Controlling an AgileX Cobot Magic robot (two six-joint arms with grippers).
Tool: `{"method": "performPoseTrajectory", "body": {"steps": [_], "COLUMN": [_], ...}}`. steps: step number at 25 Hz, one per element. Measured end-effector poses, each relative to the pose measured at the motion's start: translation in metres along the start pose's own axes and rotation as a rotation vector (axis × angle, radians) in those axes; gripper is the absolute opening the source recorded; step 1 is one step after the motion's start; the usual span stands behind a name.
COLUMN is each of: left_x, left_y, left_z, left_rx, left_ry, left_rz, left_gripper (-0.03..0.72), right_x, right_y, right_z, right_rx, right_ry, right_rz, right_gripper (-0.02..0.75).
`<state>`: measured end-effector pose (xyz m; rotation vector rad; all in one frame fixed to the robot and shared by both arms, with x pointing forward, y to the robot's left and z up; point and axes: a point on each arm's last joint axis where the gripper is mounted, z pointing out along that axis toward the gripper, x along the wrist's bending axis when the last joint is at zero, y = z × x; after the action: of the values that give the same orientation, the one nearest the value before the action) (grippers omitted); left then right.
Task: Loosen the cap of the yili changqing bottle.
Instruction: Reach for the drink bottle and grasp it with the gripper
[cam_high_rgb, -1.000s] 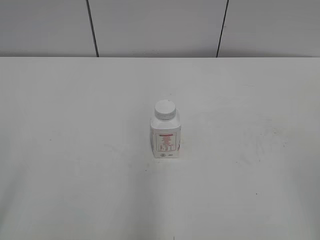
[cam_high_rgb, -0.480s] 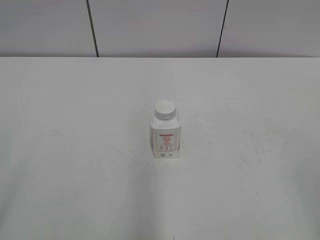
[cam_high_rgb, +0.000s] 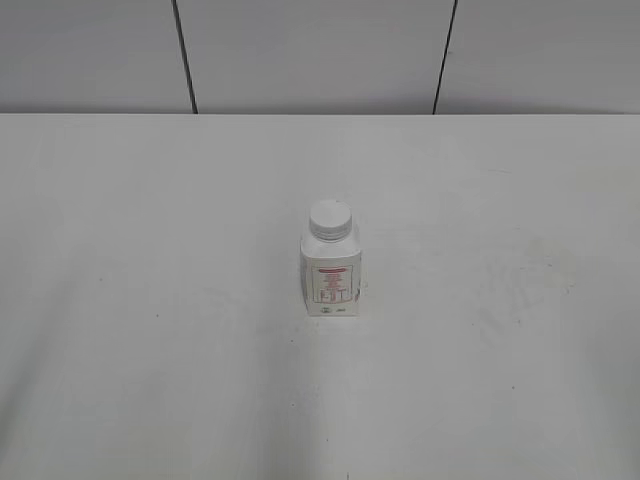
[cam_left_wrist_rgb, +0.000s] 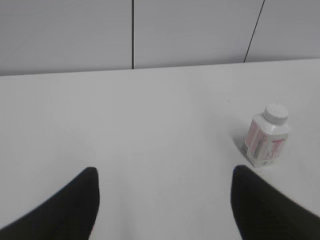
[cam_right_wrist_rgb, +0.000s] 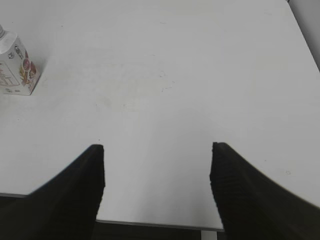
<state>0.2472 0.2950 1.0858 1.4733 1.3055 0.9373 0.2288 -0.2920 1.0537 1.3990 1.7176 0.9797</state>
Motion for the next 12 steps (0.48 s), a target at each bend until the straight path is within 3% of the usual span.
{"method": "performPoseTrajectory", "body": {"steps": [7, 12], "left_x": [0.004, 0.008], "left_y": [0.027, 0.02], "left_z": [0.04, 0.085], "left_rx": [-0.069, -0.06], "left_ry": [0.015, 0.033], "left_rz": [-0.011, -0.021], "left_gripper": [0.502, 0.502], "right_x": [0.0, 0.0], "right_y": [0.0, 0.0], "right_z": [0.0, 0.0], "right_rx": [0.0, 0.0], "right_ry": [0.0, 0.0], "right_rz": [0.0, 0.0], "right_gripper": [0.526, 0.526]}}
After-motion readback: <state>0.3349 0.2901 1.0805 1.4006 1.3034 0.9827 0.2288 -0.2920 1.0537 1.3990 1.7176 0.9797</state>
